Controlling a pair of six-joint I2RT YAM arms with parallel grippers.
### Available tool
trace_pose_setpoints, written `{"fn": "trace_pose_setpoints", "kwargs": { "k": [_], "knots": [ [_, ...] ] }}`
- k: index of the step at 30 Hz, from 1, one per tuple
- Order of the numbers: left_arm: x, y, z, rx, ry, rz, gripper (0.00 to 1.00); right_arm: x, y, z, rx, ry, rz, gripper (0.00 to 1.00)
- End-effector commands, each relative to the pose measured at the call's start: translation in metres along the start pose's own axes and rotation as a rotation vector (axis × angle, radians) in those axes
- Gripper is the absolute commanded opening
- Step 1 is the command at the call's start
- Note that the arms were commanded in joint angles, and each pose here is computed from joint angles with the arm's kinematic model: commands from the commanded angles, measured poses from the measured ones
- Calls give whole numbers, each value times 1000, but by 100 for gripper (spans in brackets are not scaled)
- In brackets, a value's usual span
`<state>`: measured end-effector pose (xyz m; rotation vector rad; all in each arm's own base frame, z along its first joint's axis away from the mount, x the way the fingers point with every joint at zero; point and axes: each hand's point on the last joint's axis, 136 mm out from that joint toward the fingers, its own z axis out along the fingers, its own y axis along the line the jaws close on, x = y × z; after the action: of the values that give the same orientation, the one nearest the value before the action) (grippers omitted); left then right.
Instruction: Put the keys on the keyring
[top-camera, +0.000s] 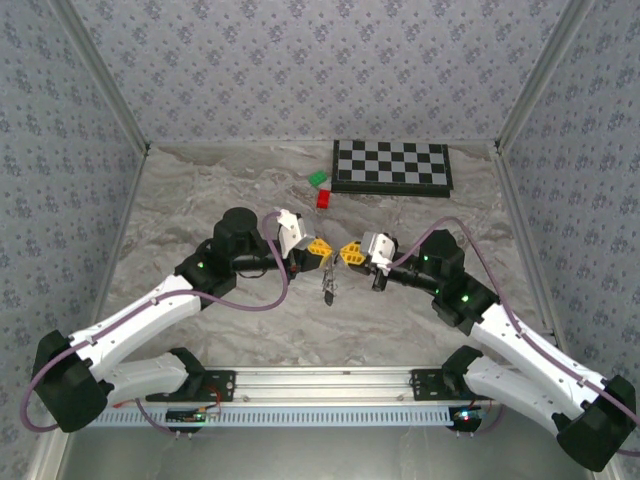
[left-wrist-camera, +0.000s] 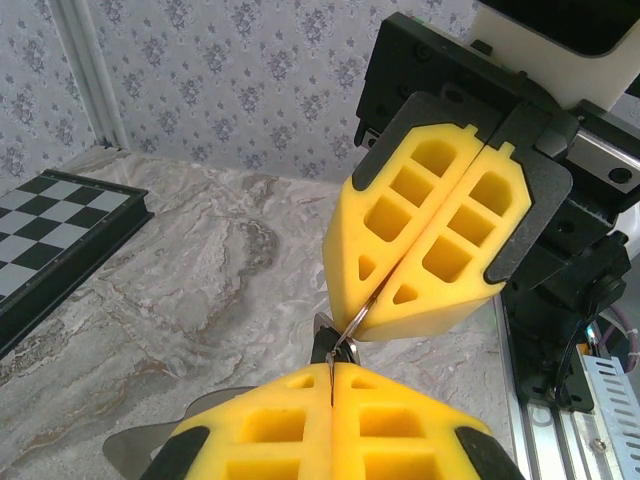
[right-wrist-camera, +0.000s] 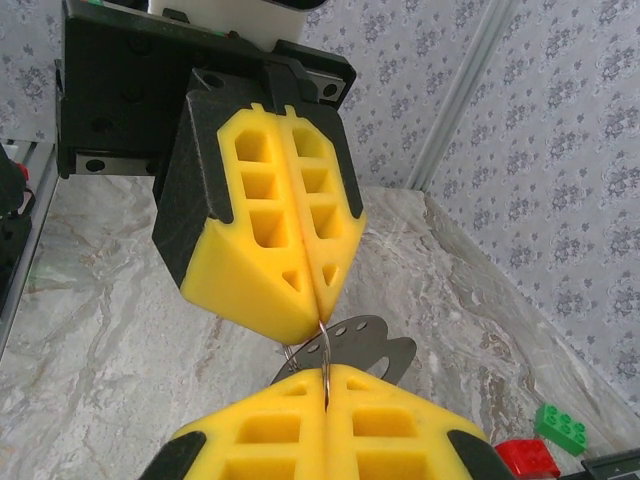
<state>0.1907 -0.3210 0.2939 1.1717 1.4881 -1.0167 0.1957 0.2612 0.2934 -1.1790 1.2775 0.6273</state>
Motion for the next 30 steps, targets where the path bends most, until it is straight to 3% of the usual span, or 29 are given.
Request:
{"fn": "trace_pose_setpoints", "kwargs": {
  "k": [1,30],
  "knots": [
    [-17,-7,-3,29,-54,43,0,-17,-7,-1,23,-40,-36,0],
    [-16,-9,-1,35,-48,39,0,-18,-4,1,12,-43,-49,0]
  ]
}}
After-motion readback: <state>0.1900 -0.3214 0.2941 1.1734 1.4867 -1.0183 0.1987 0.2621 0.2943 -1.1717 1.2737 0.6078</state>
